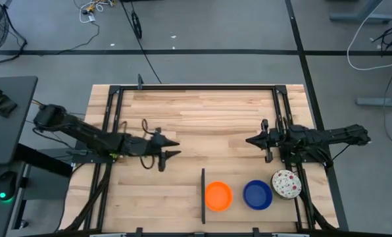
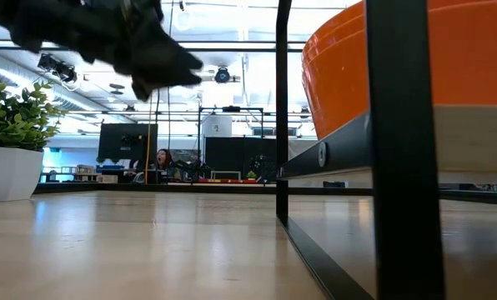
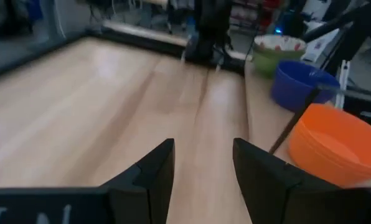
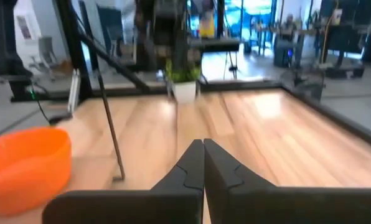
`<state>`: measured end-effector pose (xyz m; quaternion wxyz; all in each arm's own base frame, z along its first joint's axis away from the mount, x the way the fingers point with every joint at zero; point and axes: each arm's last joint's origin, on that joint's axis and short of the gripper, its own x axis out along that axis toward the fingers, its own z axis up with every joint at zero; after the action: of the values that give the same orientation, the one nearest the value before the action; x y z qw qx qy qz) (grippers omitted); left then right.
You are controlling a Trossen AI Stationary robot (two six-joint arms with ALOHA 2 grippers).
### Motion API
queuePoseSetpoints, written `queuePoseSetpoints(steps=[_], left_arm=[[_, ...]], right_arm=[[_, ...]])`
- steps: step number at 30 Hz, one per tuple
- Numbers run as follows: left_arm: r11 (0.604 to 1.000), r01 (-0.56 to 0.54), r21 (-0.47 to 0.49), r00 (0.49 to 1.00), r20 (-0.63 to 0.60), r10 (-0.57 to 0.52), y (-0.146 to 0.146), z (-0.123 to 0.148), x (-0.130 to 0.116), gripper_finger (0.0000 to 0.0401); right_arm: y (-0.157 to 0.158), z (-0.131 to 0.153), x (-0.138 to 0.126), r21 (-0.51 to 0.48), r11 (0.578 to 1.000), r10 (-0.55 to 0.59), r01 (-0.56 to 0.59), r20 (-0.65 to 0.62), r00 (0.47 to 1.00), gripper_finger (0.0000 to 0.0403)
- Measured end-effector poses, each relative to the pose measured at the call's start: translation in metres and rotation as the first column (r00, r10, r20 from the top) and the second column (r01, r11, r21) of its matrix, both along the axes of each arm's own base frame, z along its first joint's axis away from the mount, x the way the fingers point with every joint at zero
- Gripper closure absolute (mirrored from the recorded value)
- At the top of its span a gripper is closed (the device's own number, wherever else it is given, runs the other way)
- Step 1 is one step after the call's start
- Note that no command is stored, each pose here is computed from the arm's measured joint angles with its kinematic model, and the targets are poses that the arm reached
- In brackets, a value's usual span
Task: Pick & Place Mini bowls
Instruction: Return to Home Position
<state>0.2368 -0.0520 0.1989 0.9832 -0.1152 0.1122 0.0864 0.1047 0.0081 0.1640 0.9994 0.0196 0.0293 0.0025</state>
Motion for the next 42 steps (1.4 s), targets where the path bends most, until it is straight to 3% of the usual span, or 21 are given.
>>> queuePoseSetpoints(steps=[6, 12, 16, 22, 30, 38, 42], left_arm=[[0.997, -0.049, 0.065, 0.999, 0.021, 0.048, 0.019, 0.037, -0.039, 0.0232], [0.992, -0.075, 0.103, 0.997, 0.003, 0.075, 0.031, 0.054, -0.083, 0.0232], [0.989, -0.096, 0.112, 0.995, 0.038, 0.093, 0.037, 0.054, -0.109, 0.0232], [0.993, -0.058, 0.102, 0.990, 0.134, 0.044, 0.044, 0.028, -0.137, 0.0232], [0.990, 0.029, 0.139, 0.965, 0.255, -0.064, 0.053, 0.000, -0.150, 0.0232], [0.983, 0.025, 0.180, 0.957, 0.280, -0.076, 0.056, -0.016, -0.143, 0.0232], [0.974, 0.106, 0.202, 0.932, 0.322, -0.169, 0.053, -0.022, -0.140, 0.0232]], right_arm=[[0.000, -0.004, 0.000, -0.005, 1.000, 0.002, -0.002, -0.040, 0.999, 0.0394], [0.000, -0.004, 0.000, -0.005, 1.000, 0.003, -0.003, -0.040, 0.999, 0.0381], [0.000, -0.004, 0.000, -0.005, 1.000, 0.003, -0.003, -0.040, 0.999, 0.0382], [0.000, -0.003, 0.000, -0.005, 1.000, 0.003, -0.003, -0.039, 0.999, 0.0383], [0.000, -0.003, 0.000, -0.005, 1.000, 0.004, -0.004, -0.038, 0.999, 0.0383], [0.000, -0.003, 0.000, -0.005, 1.000, 0.004, -0.005, -0.037, 0.999, 0.0383], [0.000, -0.003, 0.000, -0.005, 1.000, 0.004, -0.005, -0.036, 0.999, 0.0383]])
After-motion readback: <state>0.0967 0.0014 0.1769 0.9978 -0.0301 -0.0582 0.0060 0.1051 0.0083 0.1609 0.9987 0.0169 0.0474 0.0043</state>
